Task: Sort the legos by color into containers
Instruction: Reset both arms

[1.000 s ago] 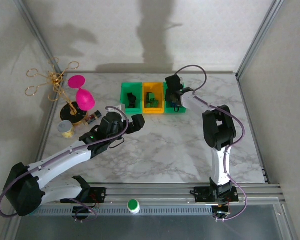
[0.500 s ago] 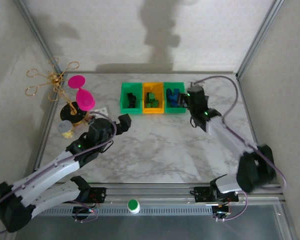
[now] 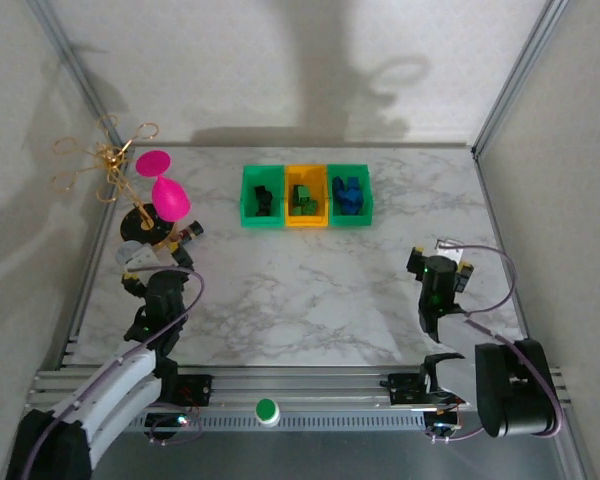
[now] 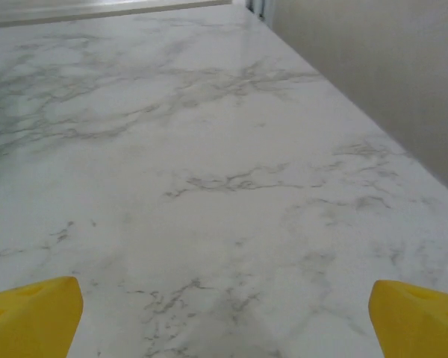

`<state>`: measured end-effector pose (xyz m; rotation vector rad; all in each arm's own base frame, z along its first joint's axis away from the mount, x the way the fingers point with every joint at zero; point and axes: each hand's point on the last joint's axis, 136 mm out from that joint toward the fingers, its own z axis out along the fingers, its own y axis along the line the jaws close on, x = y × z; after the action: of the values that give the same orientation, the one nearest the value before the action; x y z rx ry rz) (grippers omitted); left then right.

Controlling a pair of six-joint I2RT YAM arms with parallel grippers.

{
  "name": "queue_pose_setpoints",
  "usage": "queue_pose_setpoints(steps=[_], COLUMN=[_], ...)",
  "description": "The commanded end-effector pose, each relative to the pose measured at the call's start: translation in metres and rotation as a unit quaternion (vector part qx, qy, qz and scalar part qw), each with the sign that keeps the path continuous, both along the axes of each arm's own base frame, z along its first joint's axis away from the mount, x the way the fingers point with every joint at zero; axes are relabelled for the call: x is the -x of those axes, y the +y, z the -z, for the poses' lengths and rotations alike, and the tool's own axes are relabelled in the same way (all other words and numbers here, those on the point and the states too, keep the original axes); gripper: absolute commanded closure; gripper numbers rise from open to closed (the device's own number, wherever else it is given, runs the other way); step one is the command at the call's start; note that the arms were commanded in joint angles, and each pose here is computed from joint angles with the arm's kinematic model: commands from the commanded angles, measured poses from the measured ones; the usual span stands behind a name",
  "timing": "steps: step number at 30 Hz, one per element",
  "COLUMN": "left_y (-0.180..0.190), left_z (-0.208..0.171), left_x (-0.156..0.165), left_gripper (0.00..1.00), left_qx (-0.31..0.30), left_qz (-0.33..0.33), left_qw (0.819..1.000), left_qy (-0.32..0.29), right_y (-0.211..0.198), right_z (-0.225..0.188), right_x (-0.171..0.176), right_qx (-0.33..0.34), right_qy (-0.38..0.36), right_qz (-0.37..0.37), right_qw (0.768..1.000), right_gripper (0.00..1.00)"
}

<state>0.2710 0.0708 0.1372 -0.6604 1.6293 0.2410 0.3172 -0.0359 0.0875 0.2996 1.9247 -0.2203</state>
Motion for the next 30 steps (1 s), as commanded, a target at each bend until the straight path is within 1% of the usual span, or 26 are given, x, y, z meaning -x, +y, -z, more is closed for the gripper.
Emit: queue_pose_setpoints(steps=[1,2,4,5,6,8,10,12,14,16,17,18,24,30], left_y=[-0.003,-0.001,0.002,-0.003,-0.01,-0.022,-0.023,-0.028,-0.04,-0.037,-0.037,-0.039,-0.042,-0.042], left_z=[-0.038,-0.037,-0.031,-0.026,-0.025,-0.03,-0.029,-0.019,-0.005,0.001,0.005,0.003,0.005,0.005], left_x=[-0.013,-0.013,-0.02,-0.029,-0.037,-0.049,-0.056,-0.069,-0.082,-0.091,-0.095,-0.096,-0.098,-0.098], left_gripper=[0.0,0.0,0.0,0.0,0.0,0.0,0.0,0.0,0.01,0.01,0.01,0.01,0.01,0.01], left_qx=[0.01,0.008,0.002,-0.003,-0.004,-0.005,-0.012,-0.016,-0.026,-0.025,-0.023,-0.03,-0.046,-0.046], left_qz=[0.055,0.059,0.058,0.077,0.098,0.133,0.135,0.152,0.181,0.164,0.162,0.162,0.146,0.147], left_qw=[0.991,0.99,0.991,0.991,0.99,0.984,0.984,0.983,0.981,0.984,0.986,0.985,0.988,0.988], left_qy=[-0.122,-0.131,-0.124,-0.108,-0.104,-0.116,-0.116,-0.098,-0.073,-0.06,-0.039,-0.044,-0.028,-0.029], right_y=[0.018,0.023,0.025,0.027,0.027,0.031,0.037,0.032,0.032,0.031,0.032,0.032,0.032,0.032], right_z=[-0.053,-0.057,-0.057,-0.058,-0.051,-0.042,-0.044,-0.036,-0.037,-0.036,-0.037,-0.037,-0.036,-0.036], right_x=[-0.028,-0.033,-0.047,-0.051,-0.056,-0.056,-0.049,-0.057,-0.057,-0.057,-0.058,-0.057,-0.058,-0.058], right_qx=[-0.022,-0.021,-0.009,-0.003,-0.008,-0.007,-0.001,-0.004,-0.004,-0.004,-0.004,-0.004,-0.004,-0.003], right_qy=[-0.122,-0.134,-0.134,-0.138,-0.126,-0.13,-0.152,-0.126,-0.126,-0.125,-0.126,-0.125,-0.125,-0.124], right_qz=[-0.076,-0.094,-0.105,-0.111,-0.115,-0.129,-0.146,-0.133,-0.13,-0.13,-0.131,-0.13,-0.131,-0.131], right_qw=[0.989,0.986,0.985,0.984,0.985,0.983,0.977,0.983,0.983,0.984,0.983,0.984,0.984,0.984], right_gripper=[0.01,0.01,0.01,0.01,0.01,0.01,0.01,0.01,0.01,0.01,0.01,0.01,0.01,0.01])
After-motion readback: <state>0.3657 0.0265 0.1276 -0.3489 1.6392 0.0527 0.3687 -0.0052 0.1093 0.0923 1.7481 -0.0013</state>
